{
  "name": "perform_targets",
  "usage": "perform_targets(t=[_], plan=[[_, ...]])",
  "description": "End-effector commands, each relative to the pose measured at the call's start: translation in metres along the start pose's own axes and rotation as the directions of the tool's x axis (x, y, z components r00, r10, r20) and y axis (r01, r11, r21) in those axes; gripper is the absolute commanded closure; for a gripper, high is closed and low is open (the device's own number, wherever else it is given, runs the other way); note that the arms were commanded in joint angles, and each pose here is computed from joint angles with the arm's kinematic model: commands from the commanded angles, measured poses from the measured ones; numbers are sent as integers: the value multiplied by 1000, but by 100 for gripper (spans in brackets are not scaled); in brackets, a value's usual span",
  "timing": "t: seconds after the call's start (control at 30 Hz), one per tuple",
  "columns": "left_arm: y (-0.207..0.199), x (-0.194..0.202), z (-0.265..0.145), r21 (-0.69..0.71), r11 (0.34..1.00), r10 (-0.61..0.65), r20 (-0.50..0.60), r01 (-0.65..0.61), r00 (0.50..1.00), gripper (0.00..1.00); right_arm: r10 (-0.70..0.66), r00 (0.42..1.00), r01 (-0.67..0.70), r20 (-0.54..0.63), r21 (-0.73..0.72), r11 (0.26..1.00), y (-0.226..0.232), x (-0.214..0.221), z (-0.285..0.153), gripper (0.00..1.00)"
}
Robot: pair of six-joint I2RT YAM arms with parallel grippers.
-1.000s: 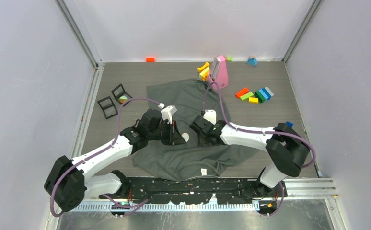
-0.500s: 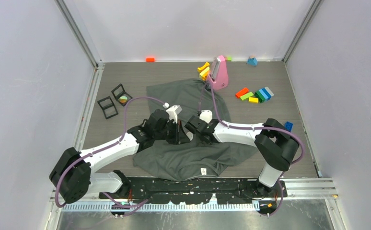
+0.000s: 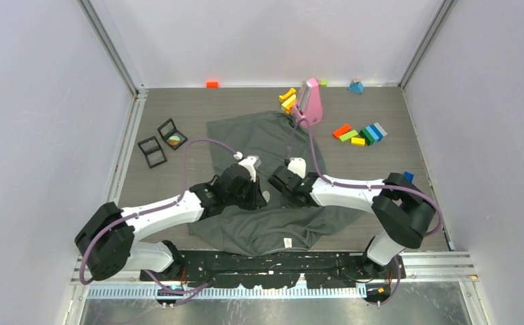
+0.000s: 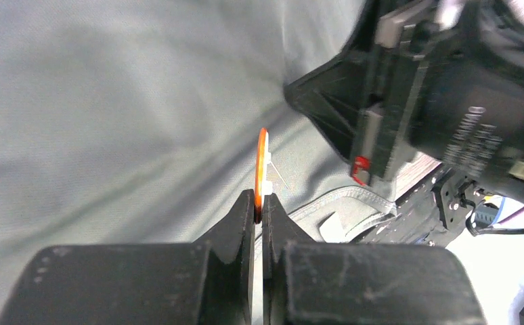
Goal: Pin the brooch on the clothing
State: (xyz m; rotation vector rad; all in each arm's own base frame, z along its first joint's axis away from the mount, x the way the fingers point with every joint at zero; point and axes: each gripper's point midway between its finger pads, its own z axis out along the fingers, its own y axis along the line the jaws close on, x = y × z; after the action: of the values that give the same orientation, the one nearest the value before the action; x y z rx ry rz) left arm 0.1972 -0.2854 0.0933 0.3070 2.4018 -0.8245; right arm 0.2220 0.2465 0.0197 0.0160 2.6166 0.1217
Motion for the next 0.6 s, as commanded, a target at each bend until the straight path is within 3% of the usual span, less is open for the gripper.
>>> perform_targets(t=[0.0,0.4,0.57], plan=[[-10,-9,12,7,1000,-21,56,21,998,100,53,994,-45,94,-87,995,7,-24,-25,100],[-12,-8,23,-37,999,6,38,-5,999,100,67,988,-45,141,-160,986,12,-39,-50,99],[-13,-9,21,-27,1000,-4,47,6,999,100,60,987,-47,148,-93,995,-2,-36,-38,70]])
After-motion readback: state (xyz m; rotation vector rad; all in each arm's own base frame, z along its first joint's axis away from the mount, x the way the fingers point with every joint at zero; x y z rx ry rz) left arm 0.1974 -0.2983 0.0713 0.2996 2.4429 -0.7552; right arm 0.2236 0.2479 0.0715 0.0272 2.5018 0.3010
